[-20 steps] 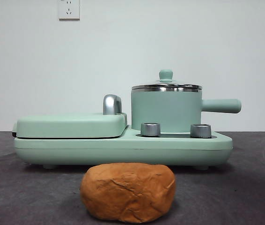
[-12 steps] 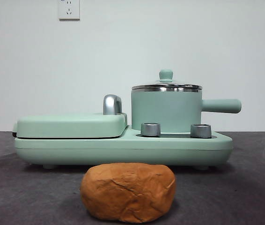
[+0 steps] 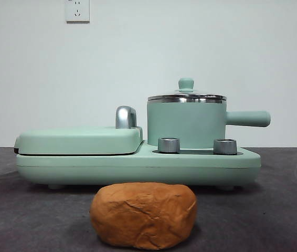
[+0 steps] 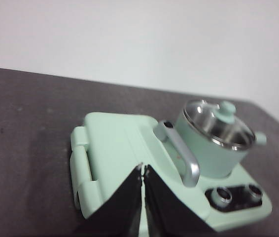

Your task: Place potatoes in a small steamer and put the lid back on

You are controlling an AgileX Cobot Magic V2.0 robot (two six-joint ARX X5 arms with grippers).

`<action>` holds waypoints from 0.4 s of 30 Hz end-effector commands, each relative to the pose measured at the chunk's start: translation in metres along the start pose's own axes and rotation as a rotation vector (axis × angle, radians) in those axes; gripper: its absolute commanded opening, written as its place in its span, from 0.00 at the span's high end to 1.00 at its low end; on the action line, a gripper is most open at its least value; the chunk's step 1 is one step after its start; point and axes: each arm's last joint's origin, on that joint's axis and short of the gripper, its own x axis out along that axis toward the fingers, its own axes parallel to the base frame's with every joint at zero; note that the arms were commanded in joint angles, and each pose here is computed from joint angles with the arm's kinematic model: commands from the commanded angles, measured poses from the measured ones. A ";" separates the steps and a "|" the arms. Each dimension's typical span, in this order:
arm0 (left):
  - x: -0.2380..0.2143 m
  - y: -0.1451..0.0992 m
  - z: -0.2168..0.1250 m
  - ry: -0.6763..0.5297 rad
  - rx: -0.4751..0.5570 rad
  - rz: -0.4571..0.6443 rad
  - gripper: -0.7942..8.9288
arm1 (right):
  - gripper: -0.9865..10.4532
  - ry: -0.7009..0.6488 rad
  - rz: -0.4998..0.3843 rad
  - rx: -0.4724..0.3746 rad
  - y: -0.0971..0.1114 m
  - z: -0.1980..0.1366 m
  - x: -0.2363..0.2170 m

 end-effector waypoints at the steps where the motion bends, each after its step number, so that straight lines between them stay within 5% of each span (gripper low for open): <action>1: 0.007 -0.001 0.014 0.038 0.131 -0.033 0.91 | 0.90 0.056 0.027 -0.136 0.001 0.012 0.006; 12: 0.053 -0.007 0.034 0.194 0.458 -0.208 0.91 | 0.90 0.176 0.100 -0.388 -0.001 0.038 0.033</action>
